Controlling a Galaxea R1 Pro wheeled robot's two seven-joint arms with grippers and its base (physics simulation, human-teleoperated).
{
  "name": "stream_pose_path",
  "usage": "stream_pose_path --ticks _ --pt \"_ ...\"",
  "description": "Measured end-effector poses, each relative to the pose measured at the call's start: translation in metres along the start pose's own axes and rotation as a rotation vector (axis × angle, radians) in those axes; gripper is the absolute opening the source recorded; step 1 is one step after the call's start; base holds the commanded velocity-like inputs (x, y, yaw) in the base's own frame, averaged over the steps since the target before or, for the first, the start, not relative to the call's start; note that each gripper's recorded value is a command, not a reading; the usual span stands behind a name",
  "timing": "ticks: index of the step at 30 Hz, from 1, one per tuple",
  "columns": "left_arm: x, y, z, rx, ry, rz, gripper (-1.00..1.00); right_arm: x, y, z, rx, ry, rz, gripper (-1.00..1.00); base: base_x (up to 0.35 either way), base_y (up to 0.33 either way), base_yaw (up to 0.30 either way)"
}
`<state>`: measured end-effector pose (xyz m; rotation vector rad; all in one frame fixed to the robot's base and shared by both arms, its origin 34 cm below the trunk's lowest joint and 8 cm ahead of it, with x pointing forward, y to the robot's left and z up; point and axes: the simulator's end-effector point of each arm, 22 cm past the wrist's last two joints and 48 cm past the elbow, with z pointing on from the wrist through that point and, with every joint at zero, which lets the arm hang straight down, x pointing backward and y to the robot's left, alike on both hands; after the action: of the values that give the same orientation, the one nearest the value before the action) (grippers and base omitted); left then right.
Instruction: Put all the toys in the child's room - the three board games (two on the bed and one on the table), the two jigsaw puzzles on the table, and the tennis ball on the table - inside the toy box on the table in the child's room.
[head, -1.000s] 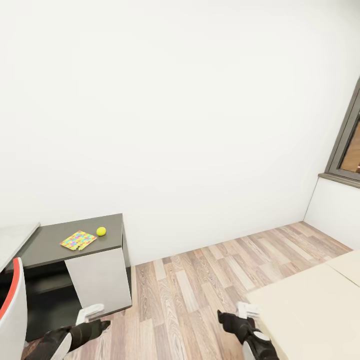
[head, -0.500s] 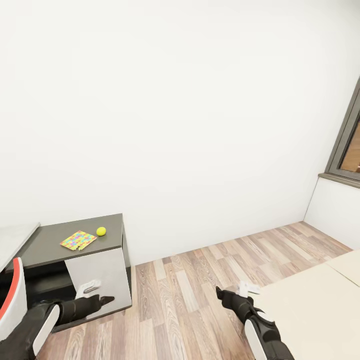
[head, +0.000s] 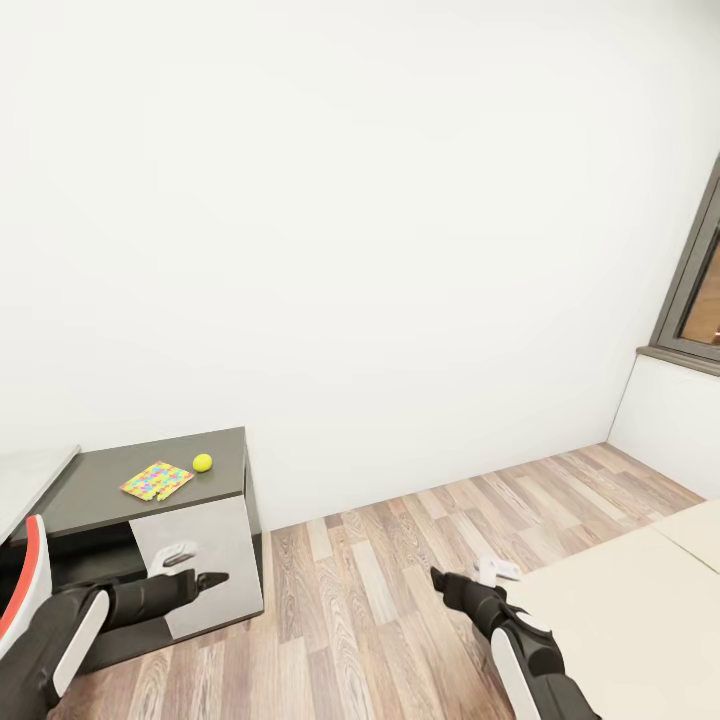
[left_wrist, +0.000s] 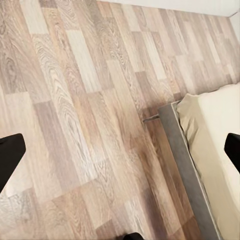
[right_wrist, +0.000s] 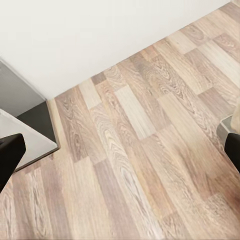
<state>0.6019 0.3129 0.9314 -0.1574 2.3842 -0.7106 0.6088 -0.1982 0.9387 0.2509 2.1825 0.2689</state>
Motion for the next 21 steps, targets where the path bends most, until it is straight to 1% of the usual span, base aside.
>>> stream_pose_path --ticks 13,17,21 --pt "-0.002 -0.001 -0.001 0.003 -0.003 0.002 1.00 -0.013 -0.003 -0.004 0.001 -0.025 -0.008 1.00 0.003 0.000 0.000" --pt "-0.002 -0.001 -0.001 0.003 -0.003 0.002 1.00 -0.014 -0.002 -0.004 0.000 -0.027 -0.010 1.00 0.076 0.011 0.000" --pt "-0.002 -0.001 -0.002 0.002 -0.004 0.003 1.00 -0.014 -0.002 -0.005 -0.001 -0.027 -0.009 1.00 0.170 0.069 0.000"
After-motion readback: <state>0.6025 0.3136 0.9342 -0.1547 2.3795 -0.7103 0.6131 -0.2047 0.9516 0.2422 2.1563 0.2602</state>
